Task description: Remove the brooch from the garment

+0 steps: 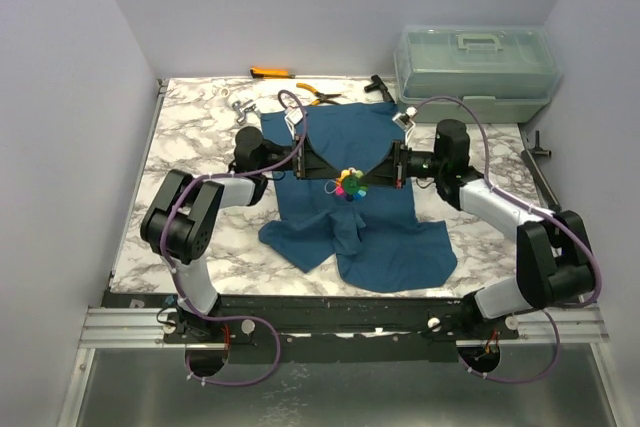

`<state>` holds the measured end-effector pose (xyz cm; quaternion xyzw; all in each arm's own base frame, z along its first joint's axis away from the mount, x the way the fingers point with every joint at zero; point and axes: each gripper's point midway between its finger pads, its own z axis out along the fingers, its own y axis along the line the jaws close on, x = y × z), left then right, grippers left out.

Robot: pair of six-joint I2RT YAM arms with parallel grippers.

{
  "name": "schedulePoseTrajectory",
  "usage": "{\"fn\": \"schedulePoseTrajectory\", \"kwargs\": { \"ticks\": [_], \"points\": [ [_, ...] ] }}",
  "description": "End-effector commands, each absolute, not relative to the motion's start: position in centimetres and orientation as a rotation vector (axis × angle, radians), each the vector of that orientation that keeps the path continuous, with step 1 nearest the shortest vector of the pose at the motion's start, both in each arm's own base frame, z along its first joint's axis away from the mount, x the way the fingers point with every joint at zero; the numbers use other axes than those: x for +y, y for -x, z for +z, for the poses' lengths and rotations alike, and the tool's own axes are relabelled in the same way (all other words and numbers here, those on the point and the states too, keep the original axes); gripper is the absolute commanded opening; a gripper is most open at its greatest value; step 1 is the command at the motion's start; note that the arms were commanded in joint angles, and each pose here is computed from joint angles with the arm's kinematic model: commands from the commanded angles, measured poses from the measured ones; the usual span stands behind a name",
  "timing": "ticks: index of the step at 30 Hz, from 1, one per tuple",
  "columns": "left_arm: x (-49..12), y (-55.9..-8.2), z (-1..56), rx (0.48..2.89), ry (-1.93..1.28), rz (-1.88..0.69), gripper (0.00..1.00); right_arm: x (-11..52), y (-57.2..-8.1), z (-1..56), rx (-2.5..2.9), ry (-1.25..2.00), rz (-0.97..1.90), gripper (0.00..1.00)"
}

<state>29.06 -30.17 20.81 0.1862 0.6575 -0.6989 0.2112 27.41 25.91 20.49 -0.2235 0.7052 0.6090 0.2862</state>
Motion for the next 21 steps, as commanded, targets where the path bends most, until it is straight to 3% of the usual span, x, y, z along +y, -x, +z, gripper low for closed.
{"fn": "schedulePoseTrajectory", "kwargs": {
  "ticks": [1,2,15,21],
  "points": [
    [-28.6,-31.1,19.8,1.844,-0.429,-1.894,0.94,24.5,-27.9,20.0,1.946,0.660,1.462,0.01],
    [-28.3,-31.2,19.6,1.850,-0.417,-1.891,0.99,24.2,-28.2,20.1,1.948,0.680,1.417,0.00],
    [-25.0,-33.6,18.3,1.888,-0.344,-1.786,0.99,16.4,-28.4,20.3,2.066,0.840,0.864,0.00],
    [-23.7,-35.1,13.7,2.160,-0.289,-1.520,0.99,10.5,-28.5,18.4,2.190,0.866,0.537,0.01]
  ]
}}
